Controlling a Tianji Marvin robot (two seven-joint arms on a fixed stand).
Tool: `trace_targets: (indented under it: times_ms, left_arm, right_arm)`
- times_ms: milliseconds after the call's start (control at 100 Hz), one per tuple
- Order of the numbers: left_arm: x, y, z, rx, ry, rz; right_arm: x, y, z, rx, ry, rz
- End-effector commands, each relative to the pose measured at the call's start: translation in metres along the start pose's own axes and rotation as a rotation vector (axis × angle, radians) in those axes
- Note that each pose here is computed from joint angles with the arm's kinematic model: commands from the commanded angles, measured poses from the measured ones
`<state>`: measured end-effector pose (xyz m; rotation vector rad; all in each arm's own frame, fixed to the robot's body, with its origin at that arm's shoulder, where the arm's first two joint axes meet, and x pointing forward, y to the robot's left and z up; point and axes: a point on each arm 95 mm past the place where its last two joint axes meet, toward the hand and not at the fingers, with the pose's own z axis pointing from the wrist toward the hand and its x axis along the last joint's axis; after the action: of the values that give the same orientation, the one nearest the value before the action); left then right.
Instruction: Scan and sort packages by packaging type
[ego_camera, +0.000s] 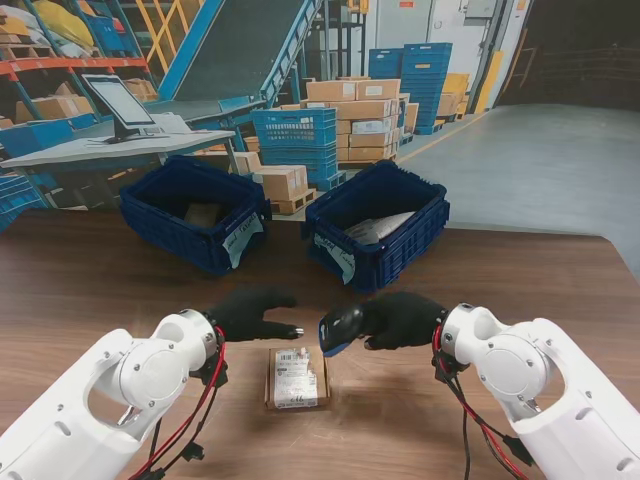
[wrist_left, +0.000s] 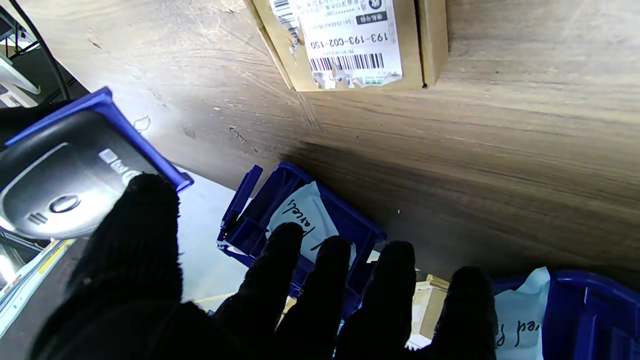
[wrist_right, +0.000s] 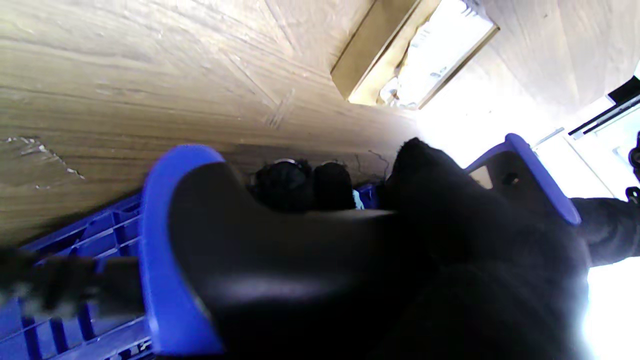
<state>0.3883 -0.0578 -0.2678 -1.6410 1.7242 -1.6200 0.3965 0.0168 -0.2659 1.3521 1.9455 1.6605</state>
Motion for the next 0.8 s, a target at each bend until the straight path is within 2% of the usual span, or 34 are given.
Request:
trace_targets:
  times_ms: [0,260,500,790]
  left_arm:
    - [0.004,0.005,-0.001,-0.015,0.014,-0.02]
    - [0.006,0.011,-0.001,-0.013,0.024,-0.039]
    - [0.007,0.014,0.0,-0.005,0.027,-0.054]
    - [0.006,0.016,0.001,-0.002,0.026,-0.071]
  right_arm:
    - [0.0,-0.009,0.002,0.039,0.004,-0.013]
    - [0.002,-0.023,0.008,0.088,0.012,-0.053]
    - [0.006,-0.033,0.014,0.069,0.0,-0.086]
    - [0.01,-0.042,0.019,0.079,0.014,-0.071]
